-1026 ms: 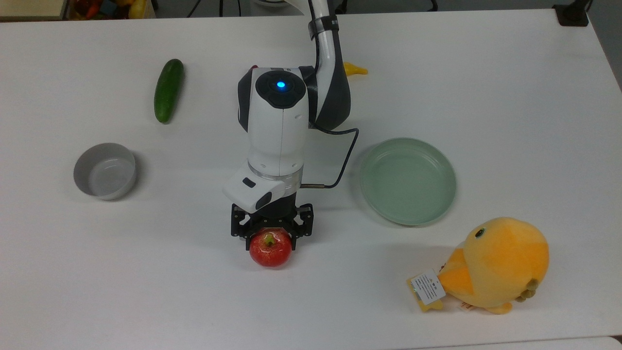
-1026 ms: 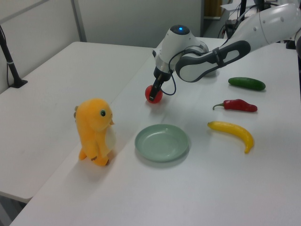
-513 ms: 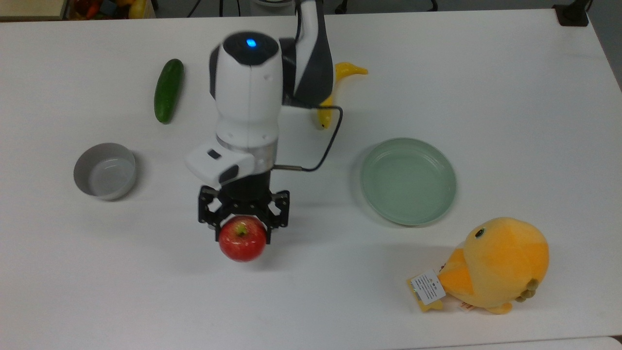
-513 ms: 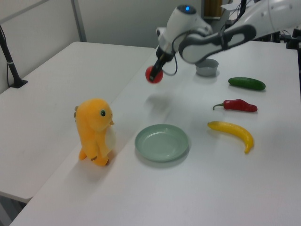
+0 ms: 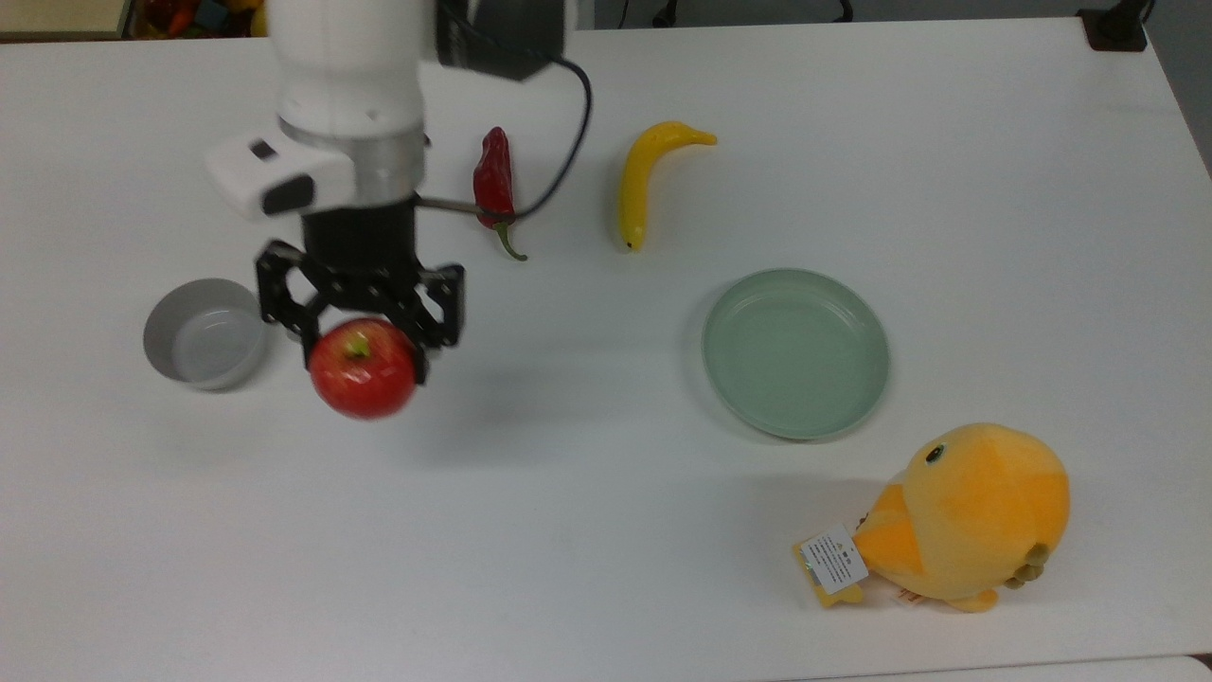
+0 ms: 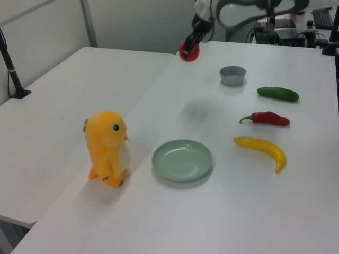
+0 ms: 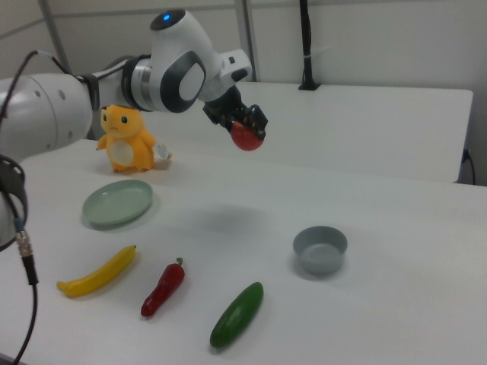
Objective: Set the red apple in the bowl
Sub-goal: 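Lift the red apple and carry it over the grey bowl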
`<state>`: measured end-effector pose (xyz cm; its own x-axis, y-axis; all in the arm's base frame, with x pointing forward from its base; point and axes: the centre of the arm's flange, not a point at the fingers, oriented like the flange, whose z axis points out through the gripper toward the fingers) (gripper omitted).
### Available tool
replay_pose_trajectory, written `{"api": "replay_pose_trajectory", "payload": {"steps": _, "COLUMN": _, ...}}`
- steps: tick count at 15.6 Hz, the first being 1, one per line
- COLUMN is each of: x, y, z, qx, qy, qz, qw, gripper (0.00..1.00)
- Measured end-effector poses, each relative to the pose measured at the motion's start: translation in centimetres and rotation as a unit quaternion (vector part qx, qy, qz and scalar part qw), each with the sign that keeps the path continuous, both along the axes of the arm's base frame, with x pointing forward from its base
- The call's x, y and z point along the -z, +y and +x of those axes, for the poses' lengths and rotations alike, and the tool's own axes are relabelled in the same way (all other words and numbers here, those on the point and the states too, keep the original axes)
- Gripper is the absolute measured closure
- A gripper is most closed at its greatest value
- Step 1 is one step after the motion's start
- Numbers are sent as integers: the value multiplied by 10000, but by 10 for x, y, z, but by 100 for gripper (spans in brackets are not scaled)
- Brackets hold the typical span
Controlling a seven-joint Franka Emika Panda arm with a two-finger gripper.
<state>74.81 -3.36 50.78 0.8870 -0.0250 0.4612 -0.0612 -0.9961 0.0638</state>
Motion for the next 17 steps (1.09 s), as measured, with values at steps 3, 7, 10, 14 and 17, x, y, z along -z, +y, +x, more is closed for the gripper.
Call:
{"api": "replay_pose_trajectory", "payload": {"steps": 3, "x": -23, "y": -39, "z": -27, "qx": -224, "qy": 287, "qz": 34, "qw": 9993, "gripper": 13}}
{"api": "replay_pose_trajectory", "payload": {"steps": 7, "x": -33, "y": -104, "z": -53, "qx": -621, "qy": 589, "qz": -56, "qw": 9963, "gripper": 13}}
{"api": "replay_pose_trajectory", "payload": {"steps": 10, "x": -21, "y": -153, "z": -66, "qx": -965, "qy": 710, "qz": -200, "qw": 9926, "gripper": 13}}
{"api": "replay_pose_trajectory", "payload": {"steps": 14, "x": 5, "y": -203, "z": -81, "qx": -1053, "qy": 923, "qz": -212, "qw": 9899, "gripper": 13}}
{"api": "replay_pose_trajectory", "payload": {"steps": 17, "x": 38, "y": -219, "z": -82, "qx": -1087, "qy": 1136, "qz": -123, "qw": 9875, "gripper": 13}}
